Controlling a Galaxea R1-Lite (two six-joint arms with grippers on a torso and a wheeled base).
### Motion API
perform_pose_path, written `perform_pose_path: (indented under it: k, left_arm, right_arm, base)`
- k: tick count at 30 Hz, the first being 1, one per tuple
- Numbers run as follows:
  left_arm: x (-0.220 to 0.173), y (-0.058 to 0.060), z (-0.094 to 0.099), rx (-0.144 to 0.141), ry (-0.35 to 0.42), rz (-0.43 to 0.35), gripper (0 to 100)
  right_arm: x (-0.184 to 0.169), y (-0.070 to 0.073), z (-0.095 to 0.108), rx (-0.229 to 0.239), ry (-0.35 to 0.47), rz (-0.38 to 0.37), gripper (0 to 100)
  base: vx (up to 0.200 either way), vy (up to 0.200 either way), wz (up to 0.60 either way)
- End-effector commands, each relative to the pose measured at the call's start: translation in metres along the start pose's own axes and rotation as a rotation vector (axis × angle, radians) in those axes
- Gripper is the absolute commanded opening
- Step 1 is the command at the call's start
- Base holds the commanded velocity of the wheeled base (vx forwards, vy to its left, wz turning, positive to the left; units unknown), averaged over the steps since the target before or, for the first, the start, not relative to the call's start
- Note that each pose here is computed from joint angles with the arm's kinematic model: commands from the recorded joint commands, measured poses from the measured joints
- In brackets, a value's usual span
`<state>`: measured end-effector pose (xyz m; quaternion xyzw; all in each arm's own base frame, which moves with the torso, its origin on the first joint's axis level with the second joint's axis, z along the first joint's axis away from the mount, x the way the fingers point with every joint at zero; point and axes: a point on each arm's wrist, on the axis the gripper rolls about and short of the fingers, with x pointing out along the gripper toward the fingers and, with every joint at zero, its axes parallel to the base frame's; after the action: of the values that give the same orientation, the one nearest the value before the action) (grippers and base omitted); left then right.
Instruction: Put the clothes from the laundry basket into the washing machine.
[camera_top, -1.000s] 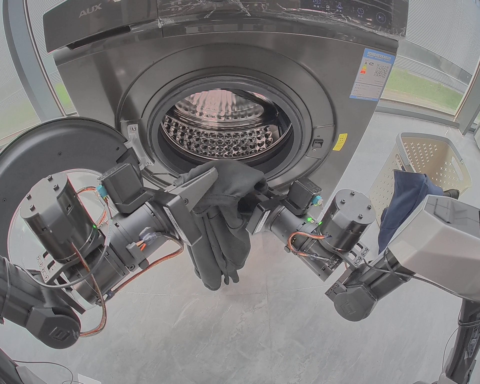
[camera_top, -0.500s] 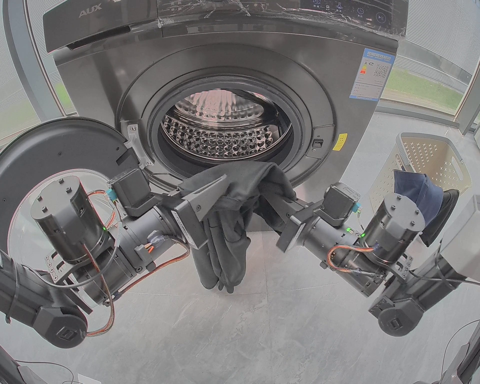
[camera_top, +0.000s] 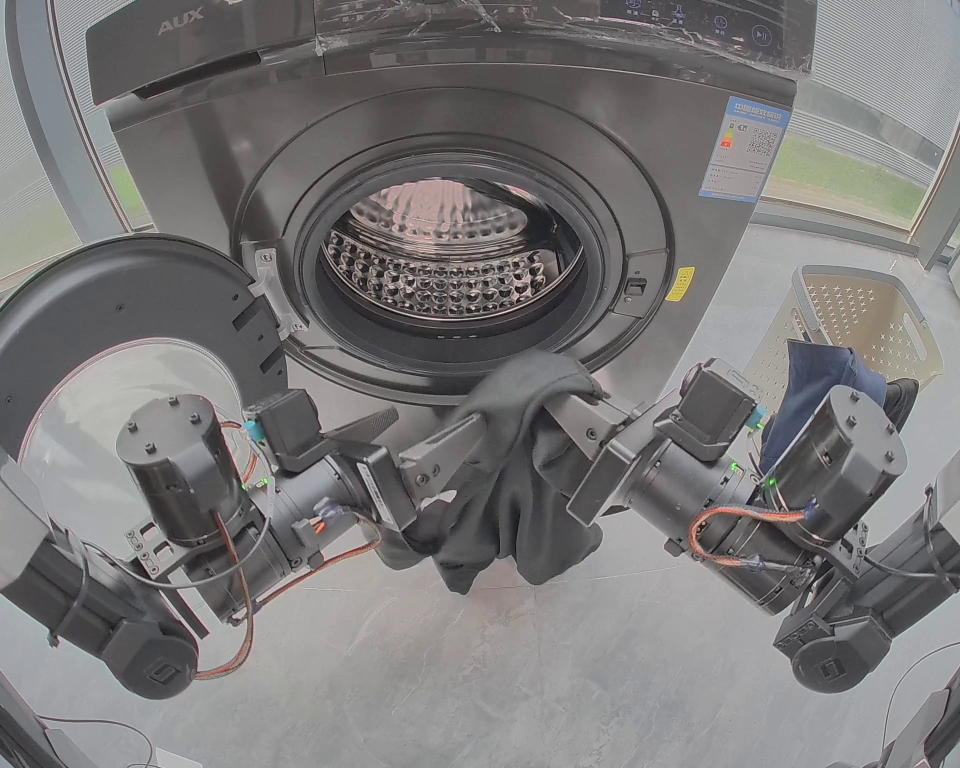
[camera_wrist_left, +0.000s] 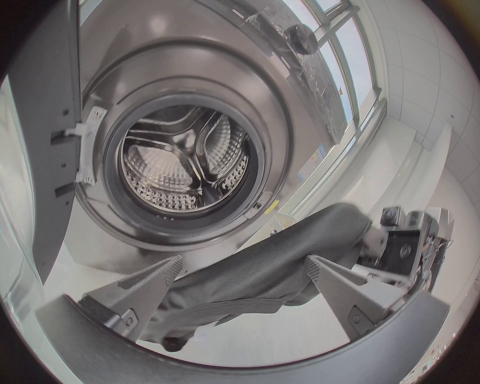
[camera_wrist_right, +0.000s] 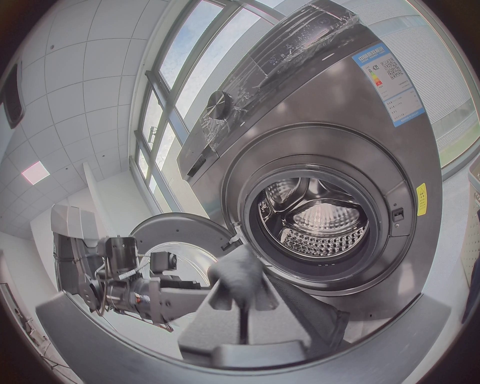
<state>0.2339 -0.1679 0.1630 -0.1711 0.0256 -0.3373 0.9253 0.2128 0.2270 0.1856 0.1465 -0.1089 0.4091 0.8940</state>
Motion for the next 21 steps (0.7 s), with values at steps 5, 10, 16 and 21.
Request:
perform_pose_path:
  k: [5, 10, 16, 21]
  left_arm:
    - [0.001, 0.019, -0.041, -0.003, 0.094, 0.05, 100]
    - [0.0, 0.026, -0.057, 0.004, 0.08, 0.048, 100]
    - [-0.006, 0.027, -0.071, 0.016, 0.14, 0.056, 100]
    - [-0.002, 0.031, -0.076, 0.018, 0.154, 0.068, 100]
  right_arm:
    - [0.01, -0.001, 0.006, -0.001, -0.04, -0.009, 0]
    - [0.02, -0.004, 0.008, -0.002, -0.057, -0.051, 0]
    - [0.033, -0.005, 0.013, 0.0, -0.086, -0.071, 0]
    - [0.039, -0.003, 0.018, 0.009, -0.094, -0.071, 0]
  base:
    - [0.0, 0.0, 0.0]
    - [0.0, 0.0, 0.0]
    - [0.0, 0.0, 0.0]
    - [0.0, 0.0, 0.0]
